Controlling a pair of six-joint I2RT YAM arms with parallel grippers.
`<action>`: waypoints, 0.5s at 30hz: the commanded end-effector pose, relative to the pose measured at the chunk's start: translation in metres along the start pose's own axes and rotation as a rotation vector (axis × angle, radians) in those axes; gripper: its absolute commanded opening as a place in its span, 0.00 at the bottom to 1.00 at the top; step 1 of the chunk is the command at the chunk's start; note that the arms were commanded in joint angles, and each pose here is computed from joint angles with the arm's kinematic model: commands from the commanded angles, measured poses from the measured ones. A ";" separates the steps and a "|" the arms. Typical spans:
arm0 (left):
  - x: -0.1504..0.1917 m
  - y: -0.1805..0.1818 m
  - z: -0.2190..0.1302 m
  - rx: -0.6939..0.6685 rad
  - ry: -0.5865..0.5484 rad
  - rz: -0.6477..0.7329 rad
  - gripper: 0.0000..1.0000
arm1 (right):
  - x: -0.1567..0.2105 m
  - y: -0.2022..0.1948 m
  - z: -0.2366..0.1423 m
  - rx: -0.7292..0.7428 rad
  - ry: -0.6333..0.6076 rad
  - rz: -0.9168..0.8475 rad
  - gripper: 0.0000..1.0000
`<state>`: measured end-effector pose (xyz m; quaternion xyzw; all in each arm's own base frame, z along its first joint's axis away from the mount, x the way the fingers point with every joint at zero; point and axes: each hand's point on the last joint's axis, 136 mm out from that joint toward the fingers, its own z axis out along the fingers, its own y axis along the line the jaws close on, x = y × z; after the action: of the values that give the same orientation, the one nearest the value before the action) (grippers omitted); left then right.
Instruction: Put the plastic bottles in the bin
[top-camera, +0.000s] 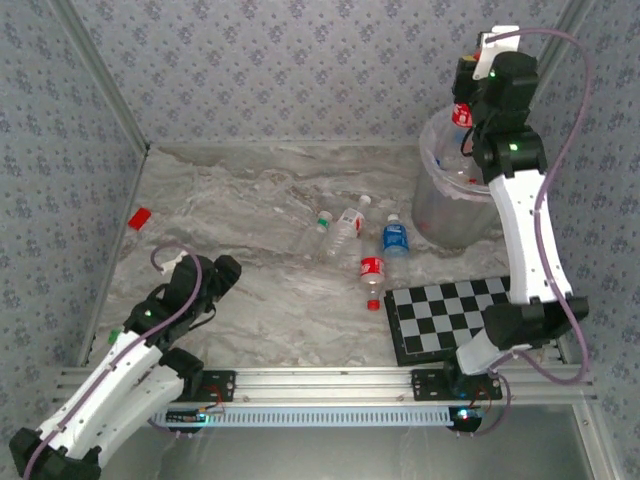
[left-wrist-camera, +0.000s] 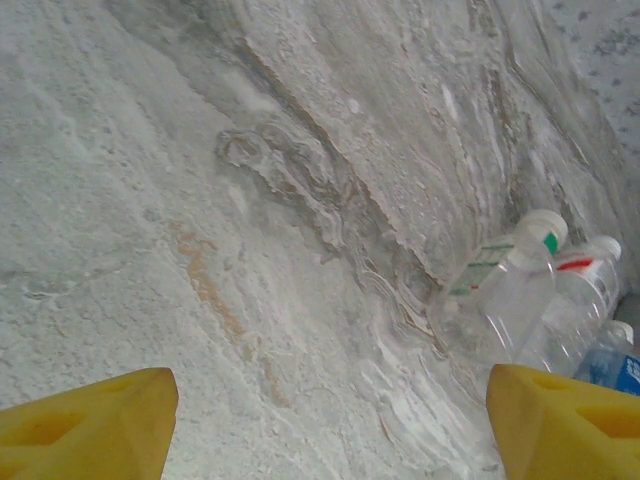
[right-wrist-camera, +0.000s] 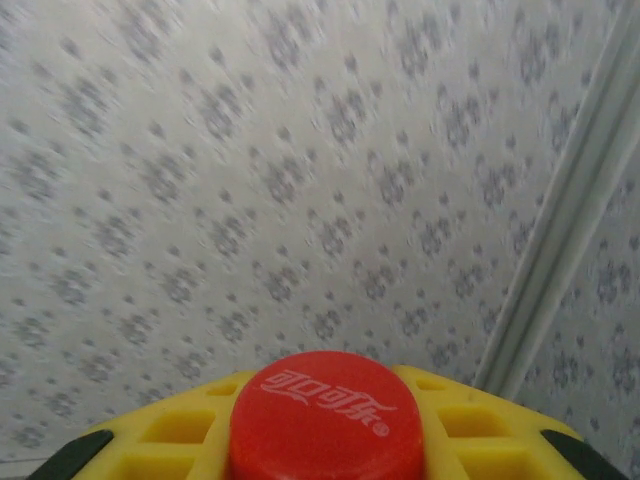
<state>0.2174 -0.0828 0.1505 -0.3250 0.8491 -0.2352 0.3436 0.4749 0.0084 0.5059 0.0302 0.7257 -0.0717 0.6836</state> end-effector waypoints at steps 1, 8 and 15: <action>-0.006 -0.023 -0.014 0.104 -0.012 0.026 0.81 | -0.002 -0.019 0.015 0.066 -0.043 0.100 0.00; -0.004 -0.011 -0.018 0.120 -0.026 -0.005 0.79 | 0.059 -0.021 0.029 0.045 0.110 0.174 0.00; -0.005 -0.016 -0.022 0.096 -0.007 0.042 0.78 | 0.125 -0.025 0.034 0.050 0.250 0.226 0.00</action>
<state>0.2110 -0.0822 0.1680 -0.3116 0.8345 -0.2677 0.3672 0.5051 -0.0298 0.3894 0.1172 0.7915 -0.0368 0.5987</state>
